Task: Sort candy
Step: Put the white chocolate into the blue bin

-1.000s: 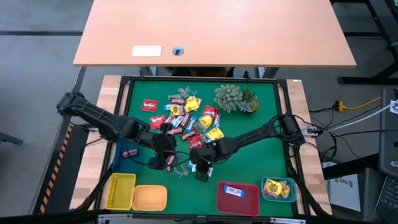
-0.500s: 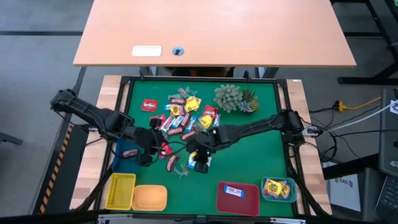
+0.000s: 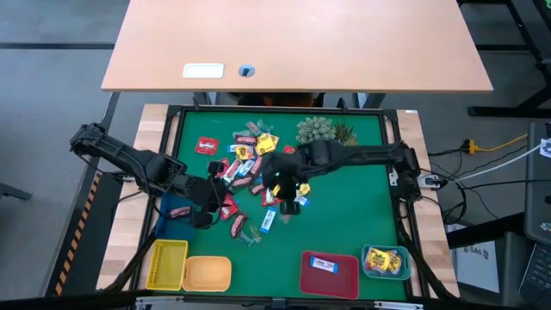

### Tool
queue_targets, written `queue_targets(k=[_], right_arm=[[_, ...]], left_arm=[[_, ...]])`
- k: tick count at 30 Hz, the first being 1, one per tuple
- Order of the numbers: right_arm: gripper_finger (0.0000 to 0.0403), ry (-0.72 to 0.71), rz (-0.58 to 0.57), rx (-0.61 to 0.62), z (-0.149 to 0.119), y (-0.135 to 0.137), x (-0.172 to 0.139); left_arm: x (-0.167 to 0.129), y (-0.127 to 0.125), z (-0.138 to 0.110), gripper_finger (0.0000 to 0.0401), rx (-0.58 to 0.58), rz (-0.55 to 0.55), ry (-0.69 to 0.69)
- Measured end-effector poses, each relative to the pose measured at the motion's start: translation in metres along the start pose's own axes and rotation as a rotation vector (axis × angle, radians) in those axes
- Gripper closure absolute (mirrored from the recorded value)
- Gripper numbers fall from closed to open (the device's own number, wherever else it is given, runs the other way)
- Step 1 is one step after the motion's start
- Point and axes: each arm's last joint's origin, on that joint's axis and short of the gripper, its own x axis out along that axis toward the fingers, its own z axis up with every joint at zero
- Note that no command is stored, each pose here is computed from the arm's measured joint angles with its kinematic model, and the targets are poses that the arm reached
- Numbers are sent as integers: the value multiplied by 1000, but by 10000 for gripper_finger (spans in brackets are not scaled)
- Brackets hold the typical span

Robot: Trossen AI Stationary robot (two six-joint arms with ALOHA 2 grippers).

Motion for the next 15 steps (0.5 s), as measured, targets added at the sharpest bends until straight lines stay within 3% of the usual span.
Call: queue_targets(k=[4,12,15], right_arm=[[311,-1,69,16,-6,-16,-4],[311,-119,363,13,-7,-34,30],[311,-159,411,29,-6,-34,39]], left_arm=[[9,-1,9,260,30,69,-59],[39,-8,19,260,201,154,-54],[47,-9,21,260,210,211,-42]])
